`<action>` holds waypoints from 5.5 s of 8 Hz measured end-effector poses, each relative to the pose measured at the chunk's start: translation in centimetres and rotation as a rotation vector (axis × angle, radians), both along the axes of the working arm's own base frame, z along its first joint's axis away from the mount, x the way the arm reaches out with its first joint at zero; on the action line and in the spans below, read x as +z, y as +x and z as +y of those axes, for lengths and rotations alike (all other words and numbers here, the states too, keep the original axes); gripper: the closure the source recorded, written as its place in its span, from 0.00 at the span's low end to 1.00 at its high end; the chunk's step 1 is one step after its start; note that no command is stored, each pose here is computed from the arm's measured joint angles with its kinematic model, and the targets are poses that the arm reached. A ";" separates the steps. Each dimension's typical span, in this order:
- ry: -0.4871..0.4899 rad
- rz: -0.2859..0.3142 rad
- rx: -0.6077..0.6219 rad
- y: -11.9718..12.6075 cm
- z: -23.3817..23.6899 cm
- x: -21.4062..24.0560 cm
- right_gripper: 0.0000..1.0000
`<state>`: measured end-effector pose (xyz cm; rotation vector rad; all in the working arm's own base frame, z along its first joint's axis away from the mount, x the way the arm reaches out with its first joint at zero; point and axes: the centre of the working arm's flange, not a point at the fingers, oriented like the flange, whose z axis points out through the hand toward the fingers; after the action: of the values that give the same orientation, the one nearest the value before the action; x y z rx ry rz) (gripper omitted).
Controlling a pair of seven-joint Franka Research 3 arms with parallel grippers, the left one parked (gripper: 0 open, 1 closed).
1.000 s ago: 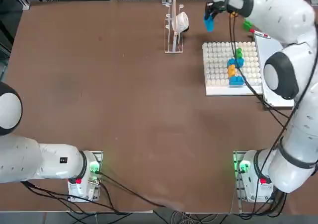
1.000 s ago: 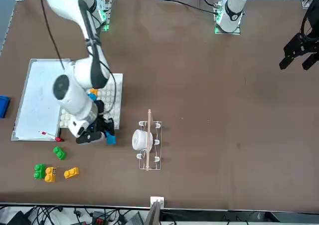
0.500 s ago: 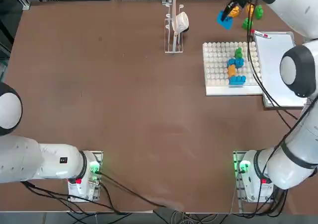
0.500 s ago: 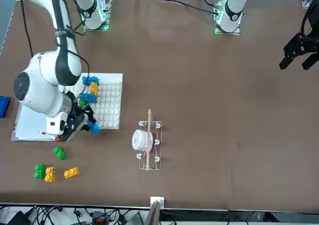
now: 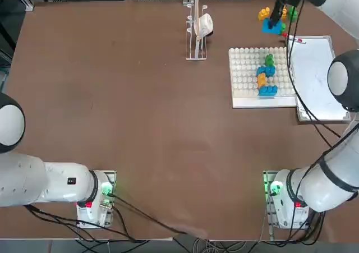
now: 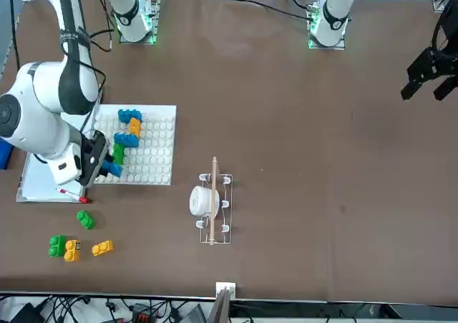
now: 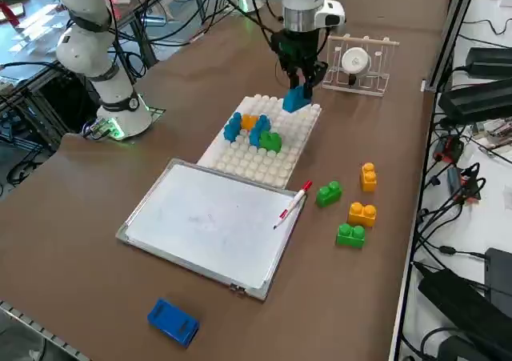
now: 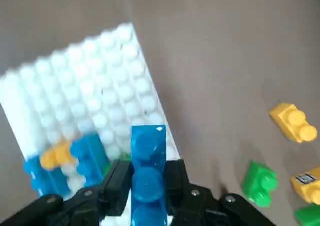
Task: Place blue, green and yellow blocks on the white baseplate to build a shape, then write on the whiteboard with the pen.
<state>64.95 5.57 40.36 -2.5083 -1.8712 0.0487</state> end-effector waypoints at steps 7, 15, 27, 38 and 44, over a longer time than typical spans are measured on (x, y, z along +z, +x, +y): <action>0.202 -0.145 0.378 -0.5 -0.4 -4.5 0.61; 0.311 -0.051 0.329 -4.2 -4.4 -11.0 0.61; 0.347 -0.080 0.340 -2.6 -4.0 -12.4 0.61; 0.392 -0.046 0.357 -3.0 -5.7 -15.0 0.61; 0.417 -0.034 0.348 -3.2 -6.4 -15.2 0.61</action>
<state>61.71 -0.79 25.16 -1.9113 -2.0501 -0.3443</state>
